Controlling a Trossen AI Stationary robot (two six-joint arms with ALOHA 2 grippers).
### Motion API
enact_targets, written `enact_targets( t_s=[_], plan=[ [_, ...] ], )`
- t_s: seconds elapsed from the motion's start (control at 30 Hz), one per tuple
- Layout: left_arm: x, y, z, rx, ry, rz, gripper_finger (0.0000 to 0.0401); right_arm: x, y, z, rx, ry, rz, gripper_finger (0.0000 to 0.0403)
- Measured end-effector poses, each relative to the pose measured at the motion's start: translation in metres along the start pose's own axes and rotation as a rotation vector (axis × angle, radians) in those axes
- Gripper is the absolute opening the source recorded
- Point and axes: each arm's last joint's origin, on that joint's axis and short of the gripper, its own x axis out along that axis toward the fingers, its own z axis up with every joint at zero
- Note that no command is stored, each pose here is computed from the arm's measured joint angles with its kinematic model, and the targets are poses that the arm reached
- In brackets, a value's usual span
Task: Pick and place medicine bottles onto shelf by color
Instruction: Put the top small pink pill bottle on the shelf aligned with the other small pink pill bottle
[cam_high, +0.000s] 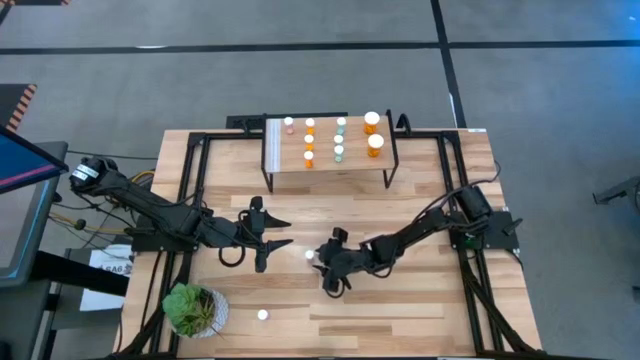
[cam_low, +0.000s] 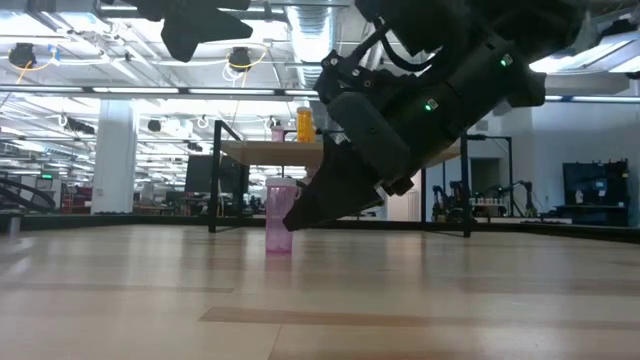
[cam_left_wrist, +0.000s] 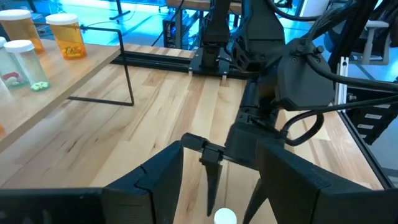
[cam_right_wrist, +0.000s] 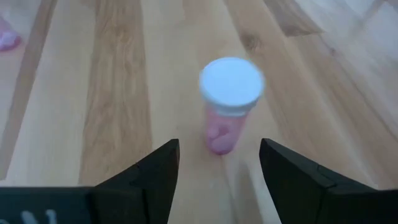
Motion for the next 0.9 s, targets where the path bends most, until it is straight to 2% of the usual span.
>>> enact_targets(
  t_s=[0.6,0.9],
  plan=[
    [0.0,0.0,0.0,-0.001,0.0,0.0,0.019,0.0019,-0.0025,0.0102,0.041,-0.082,0.016,0.0244],
    [0.0,0.0,0.0,-0.001,0.0,0.0,0.019,0.0019,-0.0026,0.0097,0.037,-0.077,0.02,0.0242]
  ],
)
